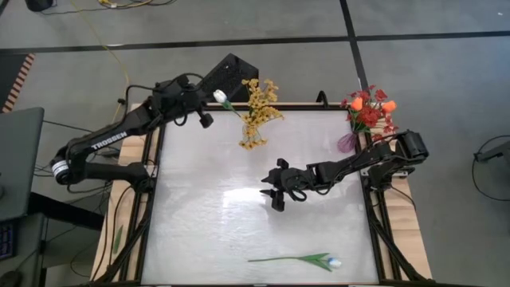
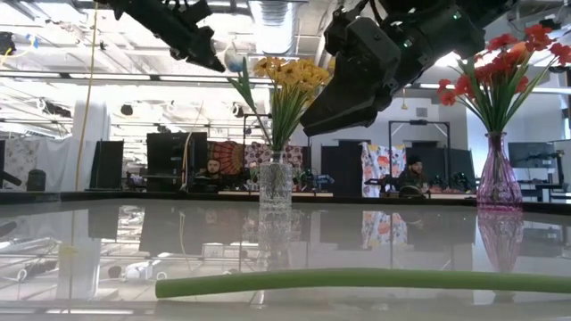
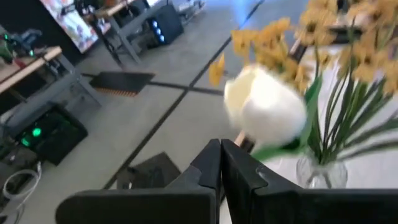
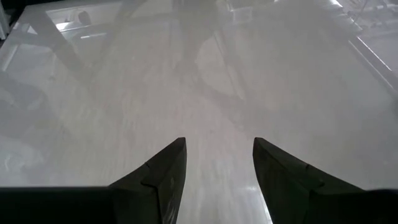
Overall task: Sort flowers into vase by color
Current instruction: Put the top white tulip into the transparent vase, then put the white tulip into the transparent vase
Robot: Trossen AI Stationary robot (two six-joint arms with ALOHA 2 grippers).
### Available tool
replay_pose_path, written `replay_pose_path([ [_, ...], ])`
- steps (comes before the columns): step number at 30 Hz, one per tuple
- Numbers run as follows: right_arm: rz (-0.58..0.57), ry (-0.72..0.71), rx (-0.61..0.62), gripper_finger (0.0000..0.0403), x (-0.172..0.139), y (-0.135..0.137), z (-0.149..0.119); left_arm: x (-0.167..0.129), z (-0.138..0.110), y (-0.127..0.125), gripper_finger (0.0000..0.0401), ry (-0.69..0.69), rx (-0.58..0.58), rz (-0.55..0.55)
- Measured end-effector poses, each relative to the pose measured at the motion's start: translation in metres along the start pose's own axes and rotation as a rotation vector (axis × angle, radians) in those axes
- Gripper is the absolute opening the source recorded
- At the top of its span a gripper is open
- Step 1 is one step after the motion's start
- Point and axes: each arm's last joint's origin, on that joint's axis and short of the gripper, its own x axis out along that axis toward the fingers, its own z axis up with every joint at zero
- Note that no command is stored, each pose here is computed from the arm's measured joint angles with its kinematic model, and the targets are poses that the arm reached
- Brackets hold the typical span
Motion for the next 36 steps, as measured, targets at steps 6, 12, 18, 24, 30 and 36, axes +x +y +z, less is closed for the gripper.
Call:
replay_pose_path([
  [6,-0.001,0.003,-0.001,0.0210,0.000,0.000,0.000,0.019,0.001,-0.013,0.0000,-0.036,0.003,-0.072],
  [12,-0.002,0.007,-0.001,0.0210,0.000,0.000,-0.001,0.048,-0.010,-0.033,0.0000,0.032,0.060,-0.092],
  [18,-0.004,0.013,-0.004,0.0210,0.000,0.000,-0.001,0.055,-0.013,-0.036,0.0000,0.045,0.091,-0.077],
  [24,-0.009,0.015,-0.001,0.0210,0.000,-0.002,-0.001,0.037,-0.003,-0.026,0.0000,0.025,0.113,0.028],
  [30,0.102,0.043,0.010,0.0210,0.000,0.003,-0.002,0.008,-0.006,-0.018,0.0000,0.121,0.072,0.072],
  [36,0.228,0.121,-0.010,0.0210,-0.009,0.034,0.005,-0.015,-0.022,-0.032,0.0000,0.259,0.034,-0.016],
])
